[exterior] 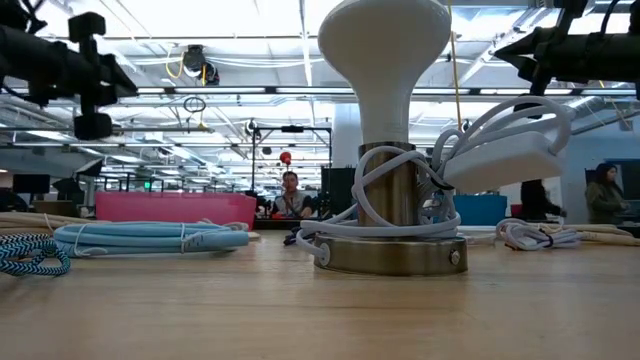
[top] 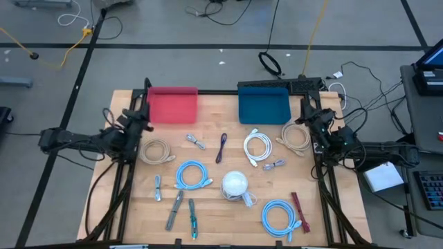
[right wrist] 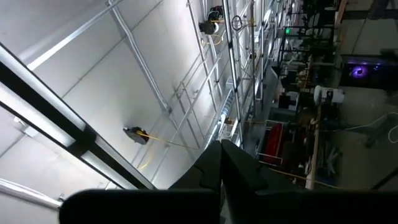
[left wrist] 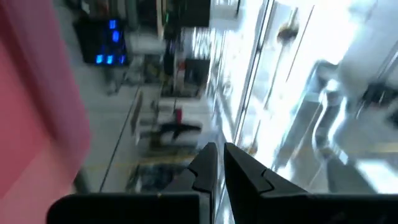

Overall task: Pick & Place USB Port
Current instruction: Put the light blue USB cable into the pink bin

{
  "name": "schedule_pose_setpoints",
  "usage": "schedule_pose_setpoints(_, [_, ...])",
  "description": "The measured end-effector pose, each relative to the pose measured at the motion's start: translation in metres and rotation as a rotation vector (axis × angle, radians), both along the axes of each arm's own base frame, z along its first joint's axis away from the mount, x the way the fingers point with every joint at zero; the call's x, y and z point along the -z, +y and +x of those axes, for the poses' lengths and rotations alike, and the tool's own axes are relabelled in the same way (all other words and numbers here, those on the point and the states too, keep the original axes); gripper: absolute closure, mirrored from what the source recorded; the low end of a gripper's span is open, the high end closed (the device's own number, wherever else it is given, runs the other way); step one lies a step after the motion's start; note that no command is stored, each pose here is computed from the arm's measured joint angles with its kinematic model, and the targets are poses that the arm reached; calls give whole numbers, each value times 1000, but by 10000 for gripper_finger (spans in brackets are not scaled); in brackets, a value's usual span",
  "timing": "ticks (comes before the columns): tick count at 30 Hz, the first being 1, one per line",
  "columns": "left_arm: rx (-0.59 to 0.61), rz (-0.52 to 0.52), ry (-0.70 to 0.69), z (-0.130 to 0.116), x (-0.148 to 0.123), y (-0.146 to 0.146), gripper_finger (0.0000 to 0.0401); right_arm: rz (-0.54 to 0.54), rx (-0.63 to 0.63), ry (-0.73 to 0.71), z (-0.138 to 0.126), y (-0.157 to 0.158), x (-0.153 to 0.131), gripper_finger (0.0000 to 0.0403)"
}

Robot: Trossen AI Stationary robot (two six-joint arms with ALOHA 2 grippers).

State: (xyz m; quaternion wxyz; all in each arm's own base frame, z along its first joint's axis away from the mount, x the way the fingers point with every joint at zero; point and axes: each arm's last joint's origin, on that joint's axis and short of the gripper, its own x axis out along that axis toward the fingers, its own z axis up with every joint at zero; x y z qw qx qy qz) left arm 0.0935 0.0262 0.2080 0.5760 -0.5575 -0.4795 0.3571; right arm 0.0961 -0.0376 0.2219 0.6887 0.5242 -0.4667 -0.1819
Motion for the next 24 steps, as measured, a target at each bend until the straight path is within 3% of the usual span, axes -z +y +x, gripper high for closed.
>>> schedule_pose_setpoints(3, [44,115,-17,-4,-11,3,370,-4,7,20,0,0,1,403])
schedule_pose_setpoints(7, [189,411,-26,-5,-42,3,370,-28,30,66,1,0,1,403])
schedule_pose_setpoints(11, [315,705,-88,-11,-97,-2,370,-20,66,81,0,-1,2,403])
schedule_pose_setpoints(13, [369,815,-38,-15,-132,-5,370,-13,92,90,0,-1,2,403])
schedule_pose_setpoints(15, [451,886,131,-20,-171,-8,370,-14,106,98,0,-2,2,403])
schedule_pose_setpoints(18, [584,869,591,-25,-217,-10,370,-16,130,116,-1,-2,2,403])
schedule_pose_setpoints(21, [714,802,1011,-15,-240,-7,370,-25,136,129,-1,-2,2,403])
schedule_pose_setpoints(24, [817,734,1194,3,-251,-4,370,-27,134,129,-1,-2,2,403])
